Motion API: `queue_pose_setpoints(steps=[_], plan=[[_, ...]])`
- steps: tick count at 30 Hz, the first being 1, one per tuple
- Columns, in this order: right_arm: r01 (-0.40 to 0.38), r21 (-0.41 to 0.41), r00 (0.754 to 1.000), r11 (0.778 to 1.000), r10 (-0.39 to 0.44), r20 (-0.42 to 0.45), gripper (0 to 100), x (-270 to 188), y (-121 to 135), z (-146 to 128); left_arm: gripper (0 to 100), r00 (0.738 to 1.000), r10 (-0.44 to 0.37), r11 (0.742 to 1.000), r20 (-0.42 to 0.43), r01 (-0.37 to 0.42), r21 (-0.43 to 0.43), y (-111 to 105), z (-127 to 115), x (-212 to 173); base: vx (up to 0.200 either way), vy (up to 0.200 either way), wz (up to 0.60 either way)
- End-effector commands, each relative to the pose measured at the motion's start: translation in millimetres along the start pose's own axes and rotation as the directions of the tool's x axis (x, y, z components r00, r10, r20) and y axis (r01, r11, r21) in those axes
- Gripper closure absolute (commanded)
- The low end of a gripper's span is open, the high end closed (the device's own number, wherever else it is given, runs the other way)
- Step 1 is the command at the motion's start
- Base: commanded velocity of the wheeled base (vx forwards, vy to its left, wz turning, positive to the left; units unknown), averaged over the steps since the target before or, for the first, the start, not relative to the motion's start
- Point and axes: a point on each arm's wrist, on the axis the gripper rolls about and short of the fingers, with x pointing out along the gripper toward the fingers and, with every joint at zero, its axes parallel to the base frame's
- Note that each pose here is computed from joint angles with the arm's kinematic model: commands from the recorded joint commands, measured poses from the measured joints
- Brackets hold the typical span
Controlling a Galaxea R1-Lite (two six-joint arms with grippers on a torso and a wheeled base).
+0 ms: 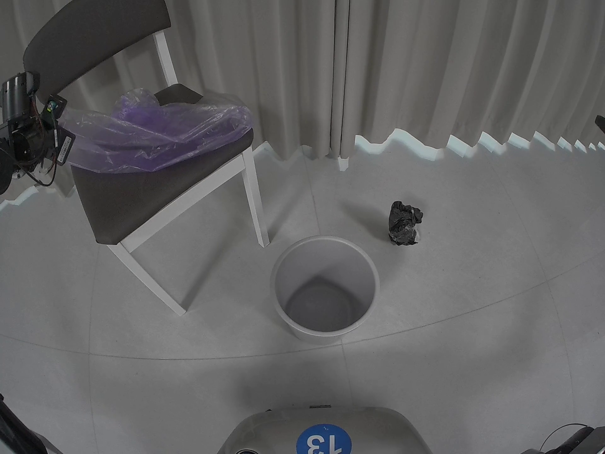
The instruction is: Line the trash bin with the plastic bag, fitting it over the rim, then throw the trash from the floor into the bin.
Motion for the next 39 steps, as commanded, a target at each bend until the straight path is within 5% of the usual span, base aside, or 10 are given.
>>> queue_pose_setpoints(steps=[1, 6, 10, 18, 32, 39], plan=[[-0.063, 0.017, 0.996, 0.998, 0.064, -0.069, 0, 5, 6, -14, 100, 0.995, -0.005, 0.997, 0.098, 0.013, -0.078, 8, 23, -32, 0.0, 0.0, 0.0], [-0.08, 0.024, 0.989, 0.997, 0.082, -0.124, 0, 15, 9, -26, 100, 0.986, -0.057, 0.987, 0.159, 0.08, -0.14, 5, 41, -55, 0.0, 0.0, 0.0], [0.026, 0.018, 0.985, 1.0, -0.023, -0.169, 0, 40, 11, -40, 100, 0.964, -0.126, 0.975, 0.234, 0.164, -0.149, 7, 62, -78, 0.0, 0.0, 0.0], [-0.007, 0.014, 0.987, 1.0, 0.009, -0.161, 0, 41, 17, -52, 100, 0.921, -0.209, 0.926, 0.33, 0.294, -0.236, 5, 93, -108, 0.0, 0.0, 0.0], [-0.028, 0.012, 0.978, 1.0, 0.029, -0.208, 0, 44, 20, -63, 100, 0.877, -0.245, 0.898, 0.414, 0.366, -0.244, 4, 108, -132, 0.0, 0.0, 0.0], [-0.021, 0.009, 0.975, 1.0, 0.023, -0.223, 0, 44, 19, -67, 100, 0.855, -0.283, 0.855, 0.436, 0.43, -0.289, 4, 109, -149, 0.0, 0.0, 0.0]])
